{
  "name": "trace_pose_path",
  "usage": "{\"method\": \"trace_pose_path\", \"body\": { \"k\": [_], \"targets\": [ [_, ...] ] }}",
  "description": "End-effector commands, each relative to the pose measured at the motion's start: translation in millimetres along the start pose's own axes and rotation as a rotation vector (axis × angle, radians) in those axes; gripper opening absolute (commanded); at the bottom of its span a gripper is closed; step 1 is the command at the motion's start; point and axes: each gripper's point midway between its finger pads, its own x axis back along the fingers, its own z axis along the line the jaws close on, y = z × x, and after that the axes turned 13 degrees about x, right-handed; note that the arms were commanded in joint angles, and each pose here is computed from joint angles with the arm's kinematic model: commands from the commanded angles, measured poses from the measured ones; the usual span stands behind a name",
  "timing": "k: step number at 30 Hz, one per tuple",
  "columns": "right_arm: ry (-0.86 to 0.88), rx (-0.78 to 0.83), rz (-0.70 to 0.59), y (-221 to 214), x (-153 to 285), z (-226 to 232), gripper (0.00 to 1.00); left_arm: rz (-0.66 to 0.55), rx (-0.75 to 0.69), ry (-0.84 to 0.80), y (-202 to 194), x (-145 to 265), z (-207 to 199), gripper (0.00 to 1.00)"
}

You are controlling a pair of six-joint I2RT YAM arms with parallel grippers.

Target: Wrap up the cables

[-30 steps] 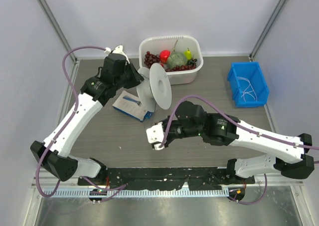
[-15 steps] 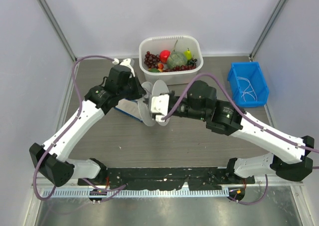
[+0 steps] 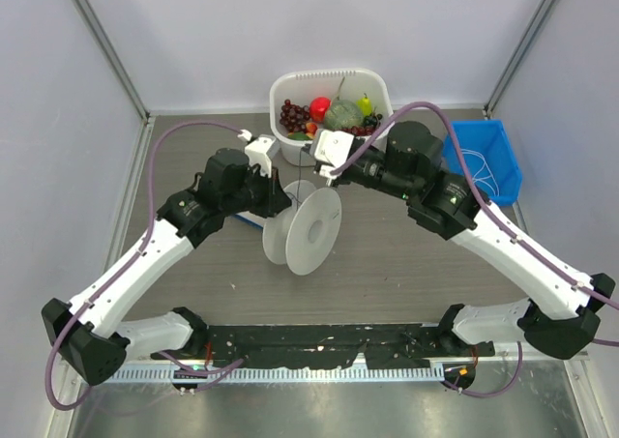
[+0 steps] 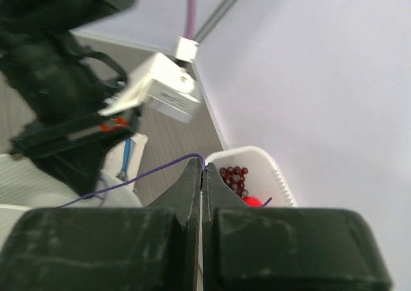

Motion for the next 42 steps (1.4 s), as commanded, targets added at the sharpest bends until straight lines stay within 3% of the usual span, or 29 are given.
{"method": "trace_pose_path", "body": {
  "k": [1,10,19,30,36,42],
  "targets": [
    [-0.103,-0.025,-0.010,-5,6,-41,0.01,-0.094,-0.180,-0.224,16,23,-45,0.00],
    [-0.108,-0.107,0.117,-83,16,-55,0.01,-0.079,-0.370,-0.424,-11,43,-65,0.00],
    [-0.070,-0.158,0.222,-149,35,-38,0.01,-0.158,-0.314,-0.564,7,77,-99,0.00],
    [-0.059,-0.258,0.328,-206,67,-11,0.01,-0.293,0.063,-0.644,79,100,-115,0.00],
    [-0.031,-0.357,0.328,-213,75,25,0.01,-0.408,0.320,-0.673,136,110,-100,0.00],
    [-0.003,-0.490,0.284,-202,79,50,0.01,-0.525,0.465,-0.627,175,114,-81,0.00]
  ]
}}
